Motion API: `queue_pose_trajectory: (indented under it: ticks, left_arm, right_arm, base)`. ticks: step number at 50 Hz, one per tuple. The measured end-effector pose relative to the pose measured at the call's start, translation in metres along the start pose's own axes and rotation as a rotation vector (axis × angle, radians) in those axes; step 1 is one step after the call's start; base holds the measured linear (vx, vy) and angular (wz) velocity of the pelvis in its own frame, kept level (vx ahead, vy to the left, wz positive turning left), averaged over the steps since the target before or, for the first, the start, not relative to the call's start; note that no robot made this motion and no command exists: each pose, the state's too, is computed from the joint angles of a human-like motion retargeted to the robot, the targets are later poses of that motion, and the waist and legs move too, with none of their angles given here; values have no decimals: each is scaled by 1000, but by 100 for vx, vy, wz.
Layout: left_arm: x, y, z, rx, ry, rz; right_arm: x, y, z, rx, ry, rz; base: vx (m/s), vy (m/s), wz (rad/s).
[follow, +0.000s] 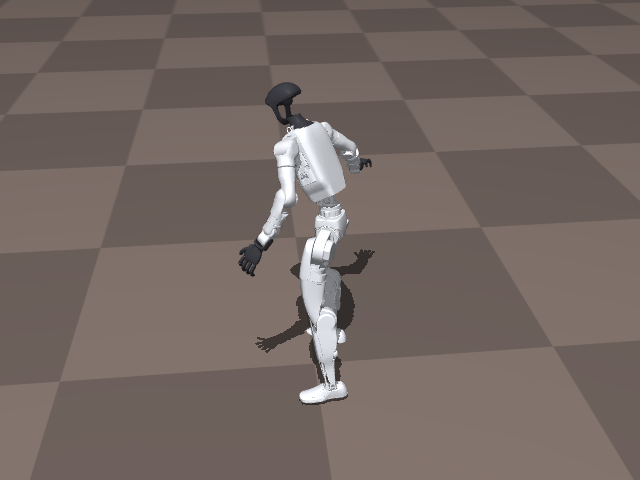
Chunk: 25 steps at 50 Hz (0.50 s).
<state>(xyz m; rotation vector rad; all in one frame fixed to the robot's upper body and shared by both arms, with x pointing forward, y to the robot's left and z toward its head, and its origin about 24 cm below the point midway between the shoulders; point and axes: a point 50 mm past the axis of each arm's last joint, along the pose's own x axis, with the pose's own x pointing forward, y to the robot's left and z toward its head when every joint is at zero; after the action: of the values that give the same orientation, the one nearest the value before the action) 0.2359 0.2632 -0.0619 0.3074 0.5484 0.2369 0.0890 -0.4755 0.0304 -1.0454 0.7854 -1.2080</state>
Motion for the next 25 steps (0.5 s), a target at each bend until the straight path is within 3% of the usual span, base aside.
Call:
queue_pose_trajectory:
  ticks: [5, 10, 15, 25]
  left_arm:
    - [0, 3, 10, -2, -39, -20]
    - [-1, 10, 22, -54, -93, -28]
    - [-6, 13, 30, 3, -153, -90]
    - [-19, 0, 88, -107, -411, -91]
  right_arm:
    - [-31, -4, -111, 114, 477, 8]
    - [-57, -16, -167, 161, 724, -28]
    - [-74, -17, -190, 187, 816, 2]
    - [-76, 2, -177, 270, 858, 70]
  base:
    - [6, -6, -73]
    - [0, 0, -86]
    - [-7, 5, -52]
    - [-21, 20, 15]
